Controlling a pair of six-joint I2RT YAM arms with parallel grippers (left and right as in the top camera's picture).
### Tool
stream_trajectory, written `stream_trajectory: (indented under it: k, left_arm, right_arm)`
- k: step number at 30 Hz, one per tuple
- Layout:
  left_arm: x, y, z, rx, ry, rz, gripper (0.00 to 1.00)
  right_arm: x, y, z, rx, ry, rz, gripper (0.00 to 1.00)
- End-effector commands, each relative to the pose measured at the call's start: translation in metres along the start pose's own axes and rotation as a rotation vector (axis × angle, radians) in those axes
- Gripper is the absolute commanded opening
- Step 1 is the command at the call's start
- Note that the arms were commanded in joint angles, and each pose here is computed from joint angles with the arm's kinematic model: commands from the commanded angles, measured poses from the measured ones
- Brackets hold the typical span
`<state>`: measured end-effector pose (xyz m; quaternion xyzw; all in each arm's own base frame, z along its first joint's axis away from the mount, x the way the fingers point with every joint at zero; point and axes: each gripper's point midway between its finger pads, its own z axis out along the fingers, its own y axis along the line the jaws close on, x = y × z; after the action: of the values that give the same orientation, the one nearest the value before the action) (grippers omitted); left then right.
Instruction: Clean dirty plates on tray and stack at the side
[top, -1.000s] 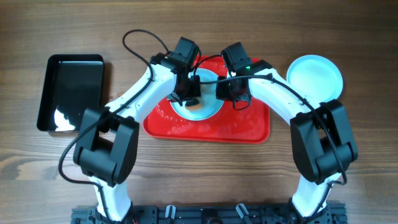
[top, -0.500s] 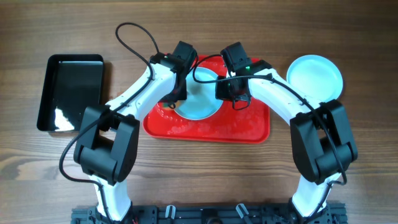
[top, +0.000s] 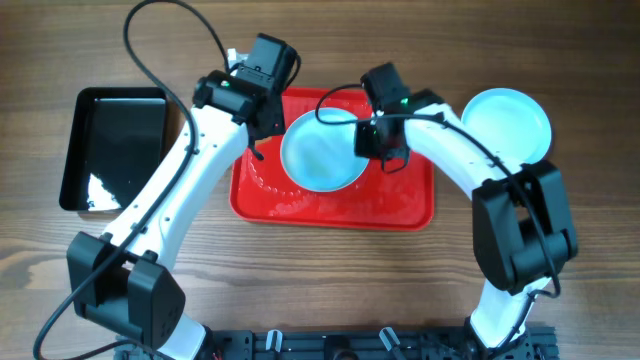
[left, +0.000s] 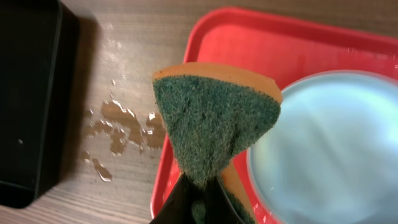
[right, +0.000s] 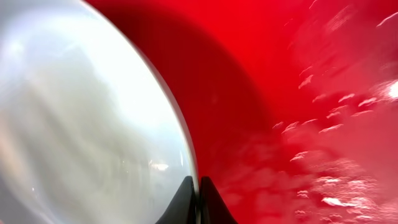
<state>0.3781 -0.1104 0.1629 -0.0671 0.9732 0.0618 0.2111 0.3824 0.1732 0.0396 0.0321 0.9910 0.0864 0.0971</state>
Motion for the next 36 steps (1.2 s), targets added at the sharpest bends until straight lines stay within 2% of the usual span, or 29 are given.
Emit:
stream_trajectory:
  k: [1,5,10,18,24,29,36]
  left_arm:
    - [0.015,-0.006,0.013,0.045,0.078,-0.027,0.04]
    - [0.022,-0.007,0.025,0.049,0.087,-0.025,0.04]
    - [0.024,-0.01,0.03,0.057,0.085,-0.027,0.04]
    - [0.024,-0.01,0.03,0.058,0.085,-0.027,0.04]
    - [0.024,-0.01,0.03,0.058,0.085,-0.027,0.04]
    - [0.024,-0.009,0.03,0.058,0.085,-0.028,0.04]
    - [0.023,-0.002,0.032,0.047,0.093,-0.043,0.04]
  right_arm:
    - [-0.047,-0.007,-0.062,0.082,-0.188,-0.087,0.04]
    - [-0.07,-0.033,-0.115,0.316,-0.322,-0.139,0.04]
    - [-0.078,-0.04,-0.167,0.487,-0.431,-0.268,0.04]
    - [-0.075,-0.053,-0.258,1.05,-0.609,-0.399,0.04]
    - [-0.066,-0.024,-0.278,1.174,-0.661,-0.501,0.04]
    - [-0.062,-0.004,-0.281,1.179,-0.685,-0.56,0.04]
    - [-0.059,-0.002,-0.29,1.227,-0.708,-0.551,0.04]
